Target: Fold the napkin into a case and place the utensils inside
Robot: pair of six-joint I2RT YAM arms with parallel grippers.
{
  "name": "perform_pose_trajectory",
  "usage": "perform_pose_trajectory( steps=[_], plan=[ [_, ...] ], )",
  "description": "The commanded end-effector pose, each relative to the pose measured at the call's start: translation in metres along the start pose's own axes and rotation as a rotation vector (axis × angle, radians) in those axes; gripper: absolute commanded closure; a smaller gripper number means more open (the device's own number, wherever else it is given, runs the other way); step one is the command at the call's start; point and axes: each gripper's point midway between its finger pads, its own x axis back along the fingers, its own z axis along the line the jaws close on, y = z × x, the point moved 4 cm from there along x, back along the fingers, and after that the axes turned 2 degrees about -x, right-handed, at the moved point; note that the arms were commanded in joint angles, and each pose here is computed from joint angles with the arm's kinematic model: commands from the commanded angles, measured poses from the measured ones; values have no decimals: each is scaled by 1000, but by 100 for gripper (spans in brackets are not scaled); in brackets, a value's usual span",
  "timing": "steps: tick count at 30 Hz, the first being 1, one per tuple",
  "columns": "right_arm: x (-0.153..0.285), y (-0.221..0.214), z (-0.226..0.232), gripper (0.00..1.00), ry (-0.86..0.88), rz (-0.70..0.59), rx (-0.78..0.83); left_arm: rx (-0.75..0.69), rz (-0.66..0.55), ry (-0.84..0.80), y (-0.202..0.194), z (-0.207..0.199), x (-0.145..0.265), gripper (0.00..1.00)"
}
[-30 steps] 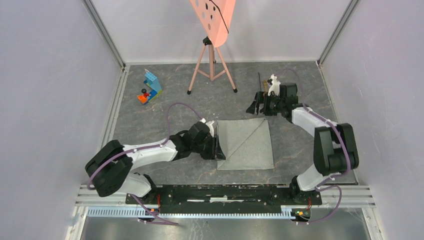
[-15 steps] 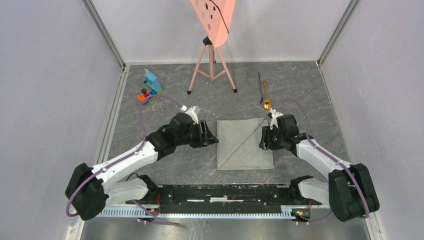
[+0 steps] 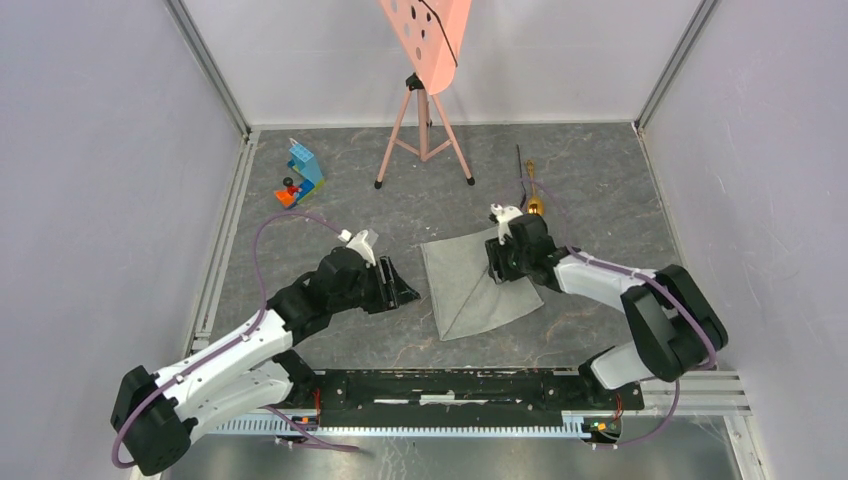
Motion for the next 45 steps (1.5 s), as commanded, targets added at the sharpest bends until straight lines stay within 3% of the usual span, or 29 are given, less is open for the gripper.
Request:
perform_pose_trajectory(
  steps=[1,4,7,13,15,19,24,32,45],
  plan=[
    [15,38,-4,39,-228,17,152,32,-57,31,7,2,6,41],
    [54,55,-1,23,-407,26,197,13,-71,56,10,5,7,40],
    [72,49,31,16,-343,26,242,-14,-97,105,15,11,7,39],
    [68,8,139,18,133,71,124,-44,-207,246,36,24,13,36],
    [64,2,166,18,172,74,97,-46,-227,279,40,27,16,35],
    [51,-15,196,34,132,136,67,-56,-249,330,43,34,22,34],
    [41,-30,206,35,34,182,115,-87,-271,323,43,36,30,33],
    [31,-43,205,48,-41,218,133,-108,-295,309,40,41,38,31],
    [15,-63,194,48,-117,262,172,-115,-323,302,39,42,48,29]
  ],
)
